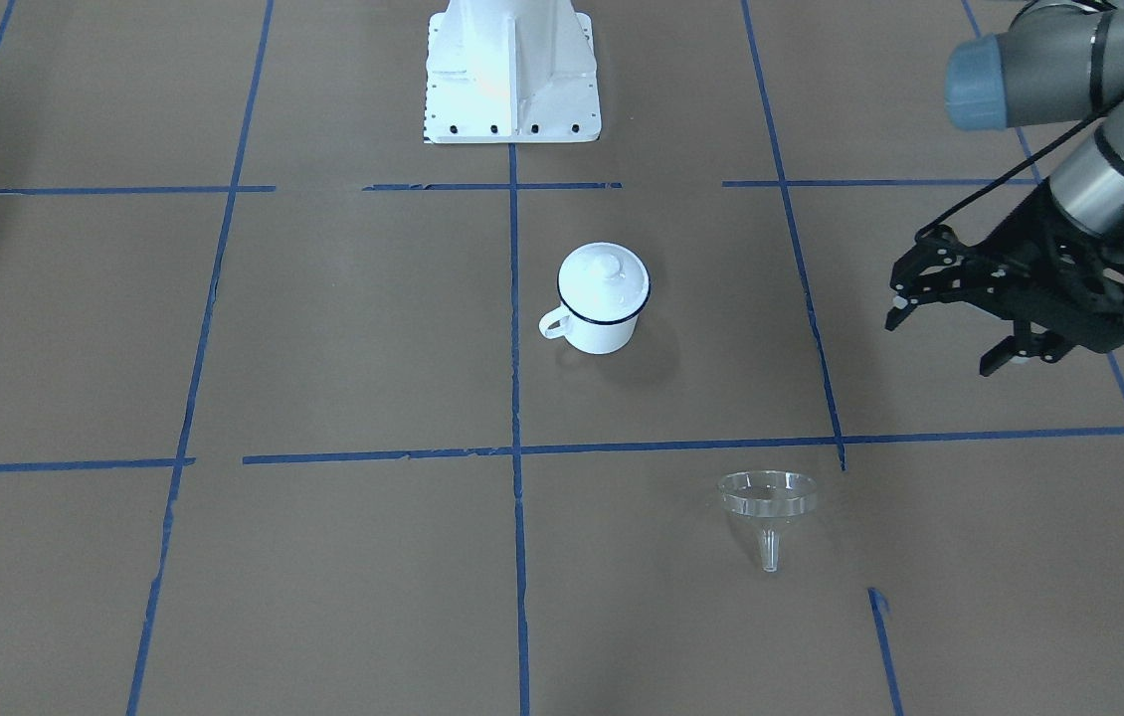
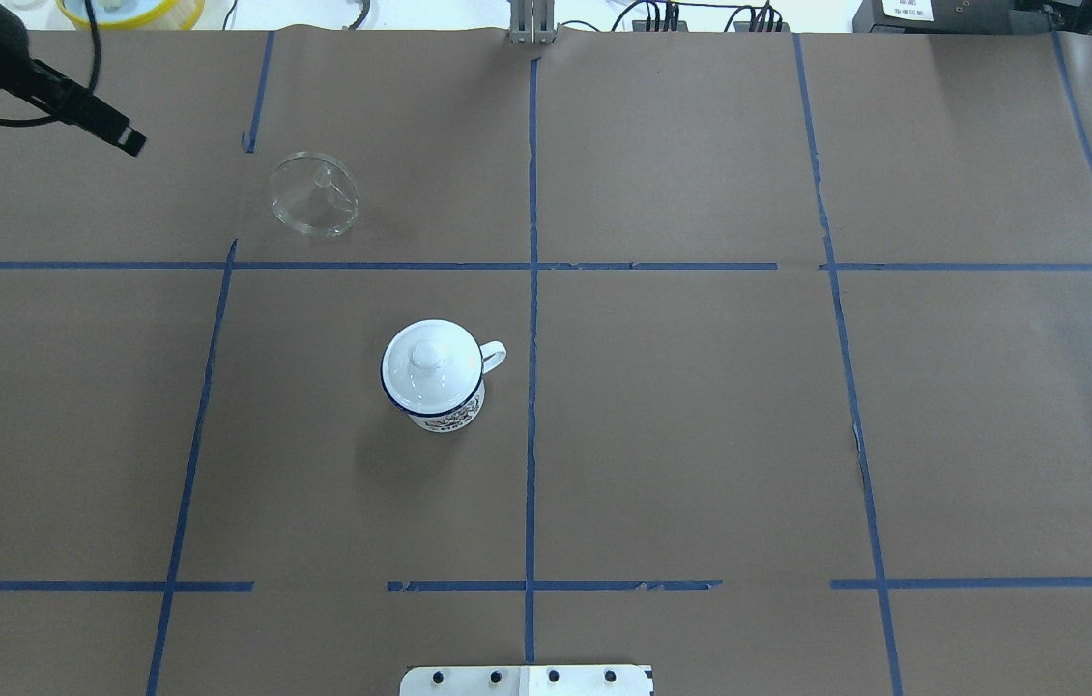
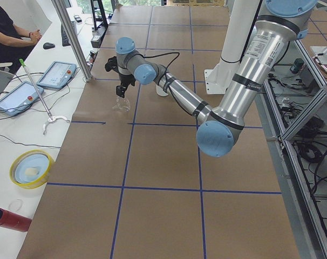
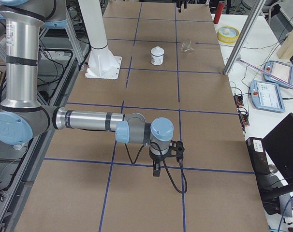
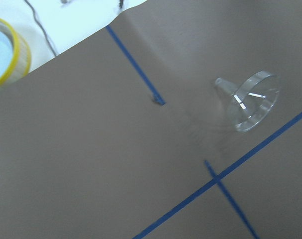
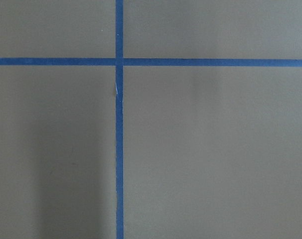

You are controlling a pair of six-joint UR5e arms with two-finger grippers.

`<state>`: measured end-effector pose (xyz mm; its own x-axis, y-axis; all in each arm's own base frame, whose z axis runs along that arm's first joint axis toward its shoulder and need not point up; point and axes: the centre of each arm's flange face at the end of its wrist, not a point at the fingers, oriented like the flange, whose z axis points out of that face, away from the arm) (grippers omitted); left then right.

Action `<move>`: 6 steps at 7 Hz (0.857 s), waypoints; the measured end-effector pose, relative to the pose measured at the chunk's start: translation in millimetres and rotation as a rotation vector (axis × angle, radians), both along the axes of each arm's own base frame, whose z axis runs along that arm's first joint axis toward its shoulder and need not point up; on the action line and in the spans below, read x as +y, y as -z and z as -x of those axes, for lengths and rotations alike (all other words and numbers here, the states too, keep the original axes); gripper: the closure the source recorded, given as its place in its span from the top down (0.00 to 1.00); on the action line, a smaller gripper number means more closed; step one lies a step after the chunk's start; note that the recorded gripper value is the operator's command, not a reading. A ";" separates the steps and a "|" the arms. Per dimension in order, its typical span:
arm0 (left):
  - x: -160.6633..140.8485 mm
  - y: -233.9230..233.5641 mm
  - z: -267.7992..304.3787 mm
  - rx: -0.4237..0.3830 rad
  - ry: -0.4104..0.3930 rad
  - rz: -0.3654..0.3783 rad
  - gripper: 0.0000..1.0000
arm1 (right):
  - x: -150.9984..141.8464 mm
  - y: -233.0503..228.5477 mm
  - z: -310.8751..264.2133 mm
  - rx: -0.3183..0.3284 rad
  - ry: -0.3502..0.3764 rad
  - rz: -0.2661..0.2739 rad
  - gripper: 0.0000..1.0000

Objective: Place funnel on cup
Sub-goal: 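Move the left gripper over the white lid on the mug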

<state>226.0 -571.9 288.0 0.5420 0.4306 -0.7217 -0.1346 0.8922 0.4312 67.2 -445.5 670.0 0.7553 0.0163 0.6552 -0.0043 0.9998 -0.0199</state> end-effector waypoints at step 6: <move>71.7 113.1 -161.9 -0.021 0.060 0.300 1.00 | 0.0 0.0 0.0 0.000 0.000 0.000 1.00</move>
<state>387.9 -500.1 174.9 0.5763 0.1667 -0.8001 -0.0839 0.9859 0.1450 67.2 -445.4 670.0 0.7553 0.0163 0.6552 -0.0043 0.9998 -0.0199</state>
